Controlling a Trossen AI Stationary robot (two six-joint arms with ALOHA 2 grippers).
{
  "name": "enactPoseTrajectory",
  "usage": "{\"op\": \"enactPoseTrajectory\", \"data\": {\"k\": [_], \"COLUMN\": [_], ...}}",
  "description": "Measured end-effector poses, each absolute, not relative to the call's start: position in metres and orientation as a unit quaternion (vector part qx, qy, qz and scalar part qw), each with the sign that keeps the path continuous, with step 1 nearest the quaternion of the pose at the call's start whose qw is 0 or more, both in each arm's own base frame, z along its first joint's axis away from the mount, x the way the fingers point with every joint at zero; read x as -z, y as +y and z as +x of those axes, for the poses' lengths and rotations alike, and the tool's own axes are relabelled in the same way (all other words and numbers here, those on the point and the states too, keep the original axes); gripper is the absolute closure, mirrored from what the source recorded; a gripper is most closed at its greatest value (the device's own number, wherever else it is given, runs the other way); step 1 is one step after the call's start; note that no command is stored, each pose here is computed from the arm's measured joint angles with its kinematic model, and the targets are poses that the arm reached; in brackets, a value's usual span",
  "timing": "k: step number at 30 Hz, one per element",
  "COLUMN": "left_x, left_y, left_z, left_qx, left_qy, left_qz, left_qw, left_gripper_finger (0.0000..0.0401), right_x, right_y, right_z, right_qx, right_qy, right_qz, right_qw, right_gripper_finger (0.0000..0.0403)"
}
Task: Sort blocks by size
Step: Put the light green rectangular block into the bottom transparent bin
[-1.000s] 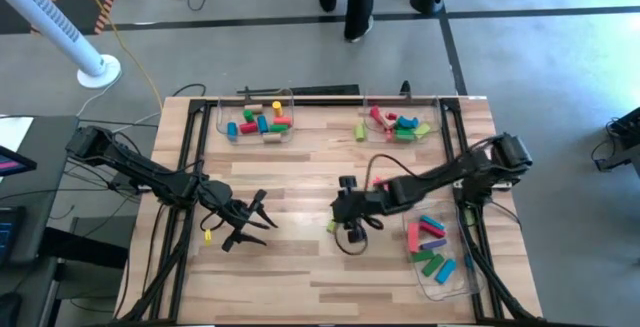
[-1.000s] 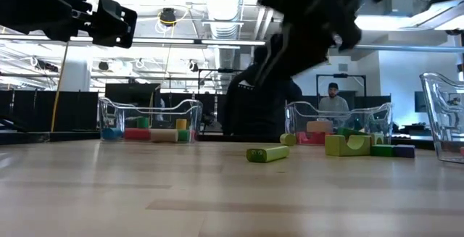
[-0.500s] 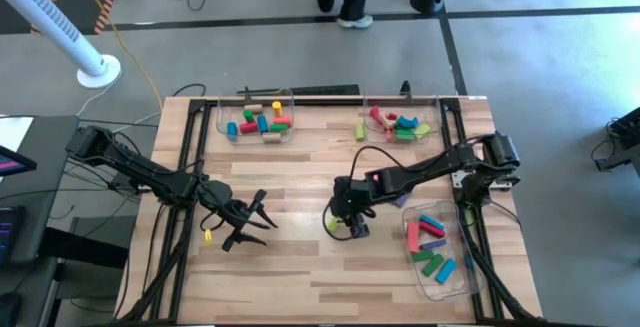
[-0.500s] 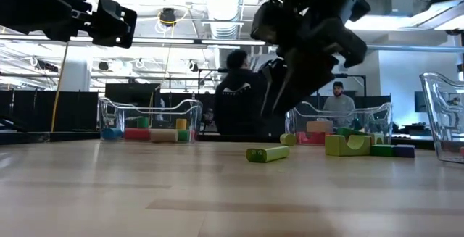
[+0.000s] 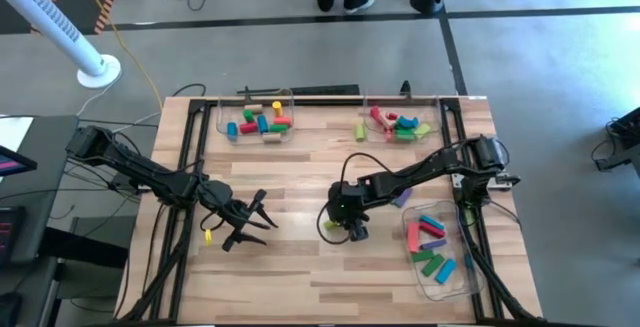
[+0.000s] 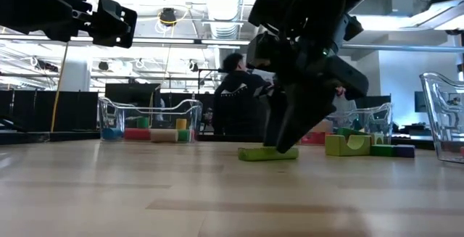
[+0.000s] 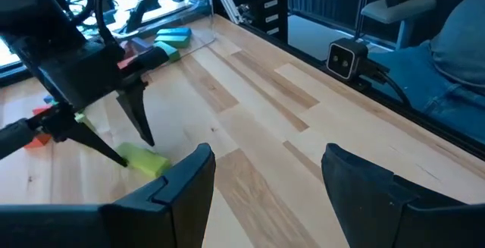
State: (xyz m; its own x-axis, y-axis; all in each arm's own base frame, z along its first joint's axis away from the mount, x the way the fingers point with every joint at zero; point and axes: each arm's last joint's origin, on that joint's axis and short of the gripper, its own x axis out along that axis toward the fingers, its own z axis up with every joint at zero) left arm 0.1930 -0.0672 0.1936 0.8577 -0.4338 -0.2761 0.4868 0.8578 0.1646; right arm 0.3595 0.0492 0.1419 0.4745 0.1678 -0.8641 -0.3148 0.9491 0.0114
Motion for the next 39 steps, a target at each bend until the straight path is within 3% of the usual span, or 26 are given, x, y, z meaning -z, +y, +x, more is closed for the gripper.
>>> {"op": "enactPoseTrajectory", "data": {"k": [25, 39], "left_x": [-0.194, -0.194], "left_y": [-0.067, -0.067], "left_z": [0.193, 0.193], "left_qx": [0.239, 0.239], "left_qy": [0.115, 0.115], "left_qz": [0.116, 0.115], "left_qw": [0.957, 0.957], "left_gripper_finger": [0.0171, 0.0171], "right_x": [-0.141, -0.140], "right_y": [0.074, 0.092], "right_z": [0.353, 0.348], "right_qx": [-0.118, -0.047], "right_qy": [0.511, 0.506], "right_qz": [-0.030, -0.073], "right_qw": [0.851, 0.858], "right_gripper_finger": [0.0204, 0.0255]}}
